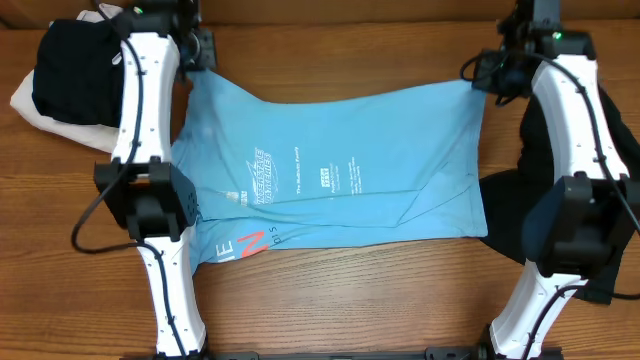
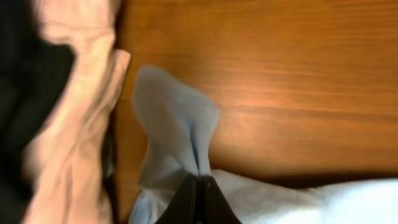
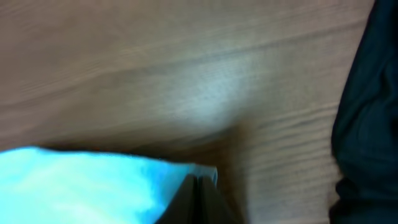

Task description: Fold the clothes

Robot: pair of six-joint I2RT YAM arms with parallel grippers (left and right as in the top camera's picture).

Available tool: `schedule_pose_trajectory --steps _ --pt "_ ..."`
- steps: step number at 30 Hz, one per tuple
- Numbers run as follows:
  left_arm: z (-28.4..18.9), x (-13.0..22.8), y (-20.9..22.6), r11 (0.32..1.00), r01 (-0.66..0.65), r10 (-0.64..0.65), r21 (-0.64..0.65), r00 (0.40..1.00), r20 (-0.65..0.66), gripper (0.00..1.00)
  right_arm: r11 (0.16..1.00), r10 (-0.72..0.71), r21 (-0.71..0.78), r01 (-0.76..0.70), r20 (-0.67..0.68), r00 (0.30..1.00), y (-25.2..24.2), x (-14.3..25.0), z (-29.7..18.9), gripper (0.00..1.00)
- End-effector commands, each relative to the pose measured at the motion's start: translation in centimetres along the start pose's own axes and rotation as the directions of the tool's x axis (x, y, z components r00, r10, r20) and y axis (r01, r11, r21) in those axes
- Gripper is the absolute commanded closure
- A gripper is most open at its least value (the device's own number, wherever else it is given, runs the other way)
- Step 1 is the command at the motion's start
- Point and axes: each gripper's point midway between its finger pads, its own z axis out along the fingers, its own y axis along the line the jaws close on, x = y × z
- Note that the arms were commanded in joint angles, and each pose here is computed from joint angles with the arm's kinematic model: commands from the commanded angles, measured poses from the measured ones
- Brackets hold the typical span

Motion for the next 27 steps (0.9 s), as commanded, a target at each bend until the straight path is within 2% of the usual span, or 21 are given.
schedule_pose_trajectory --steps 1,7,13,17,20,27 --pt "-5.0 -0.3 -0.1 0.999 -0.028 0.028 0.016 0.999 0.027 0.96 0.996 -0.011 -0.084 0.015 0.045 0.999 1.9 -0.9 -4.6 0.96" --pt "-7.4 4.1 0.7 0.997 -0.078 0.079 0.011 0.987 -0.138 0.96 0.997 0.009 -0.072 -0.014 -0.071 0.997 1.2 2.3 -6.4 0.96" --pt "-9.8 4.6 -1.4 0.983 -0.039 0.062 0.177 0.990 -0.126 0.96 0.996 0.071 -0.034 -0.080 -0.212 0.975 -1.1 5.6 -7.0 0.96" --pt "-12.5 6.2 -0.5 0.991 -0.027 0.045 0.130 0.989 -0.138 0.96 0.990 0.041 -0.119 -0.074 -0.259 0.965 -1.0 6.6 -7.8 0.96" --pt "-13.9 8.4 0.4 0.997 -0.012 0.027 0.081 0.983 -0.182 0.96 0.990 0.027 -0.128 -0.064 -0.276 0.961 -1.2 7.2 -8.2 0.96" --pt "-13.5 14.4 2.2 0.999 0.038 -0.046 -0.031 0.936 -0.348 0.96 0.990 0.022 -0.119 -0.072 -0.373 0.927 -1.3 10.9 -6.7 0.96"
